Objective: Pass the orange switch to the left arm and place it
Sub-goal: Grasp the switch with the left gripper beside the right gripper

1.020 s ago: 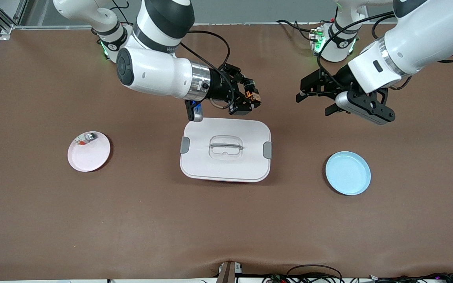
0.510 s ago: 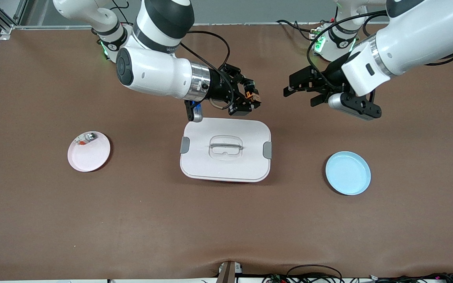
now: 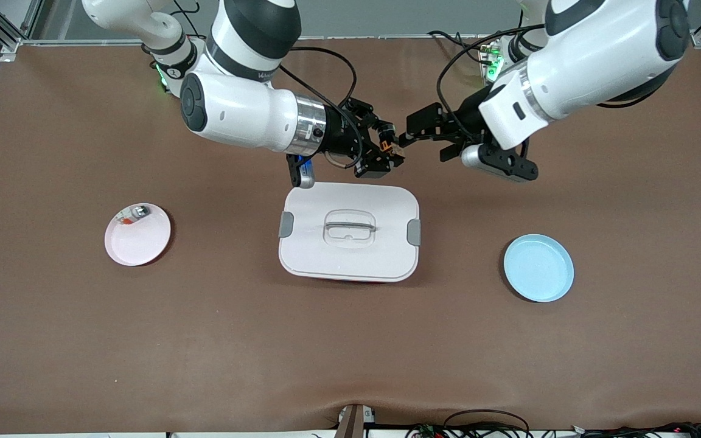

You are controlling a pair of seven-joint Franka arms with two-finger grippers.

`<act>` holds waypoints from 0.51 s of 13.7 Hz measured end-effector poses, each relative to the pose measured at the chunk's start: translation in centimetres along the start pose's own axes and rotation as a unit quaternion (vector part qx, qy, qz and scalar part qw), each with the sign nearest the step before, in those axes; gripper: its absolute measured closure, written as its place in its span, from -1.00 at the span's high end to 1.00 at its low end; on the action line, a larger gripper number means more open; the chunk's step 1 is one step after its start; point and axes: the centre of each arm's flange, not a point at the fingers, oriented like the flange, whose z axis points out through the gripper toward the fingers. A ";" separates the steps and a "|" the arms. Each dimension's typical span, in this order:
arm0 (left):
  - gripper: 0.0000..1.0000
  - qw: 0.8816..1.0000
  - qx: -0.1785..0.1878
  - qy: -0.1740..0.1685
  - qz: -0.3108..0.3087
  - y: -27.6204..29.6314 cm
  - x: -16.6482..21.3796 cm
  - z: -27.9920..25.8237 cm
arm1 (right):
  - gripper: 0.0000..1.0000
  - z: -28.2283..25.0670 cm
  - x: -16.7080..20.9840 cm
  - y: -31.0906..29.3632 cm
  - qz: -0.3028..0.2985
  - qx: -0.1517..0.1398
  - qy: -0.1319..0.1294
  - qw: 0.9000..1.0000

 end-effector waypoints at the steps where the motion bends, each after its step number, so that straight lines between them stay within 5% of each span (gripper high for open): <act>1: 1.00 1.000 -0.001 0.001 0.000 0.1 -0.1 0.5 | 0.45 0.0 0.0 0.0 0.000 0.000 0.000 1.000; 7: 0.79 1.000 0.003 -0.013 0.005 0.5 -1.0 2.5 | 0.45 0.0 -0.1 0.0 0.000 0.000 0.000 1.000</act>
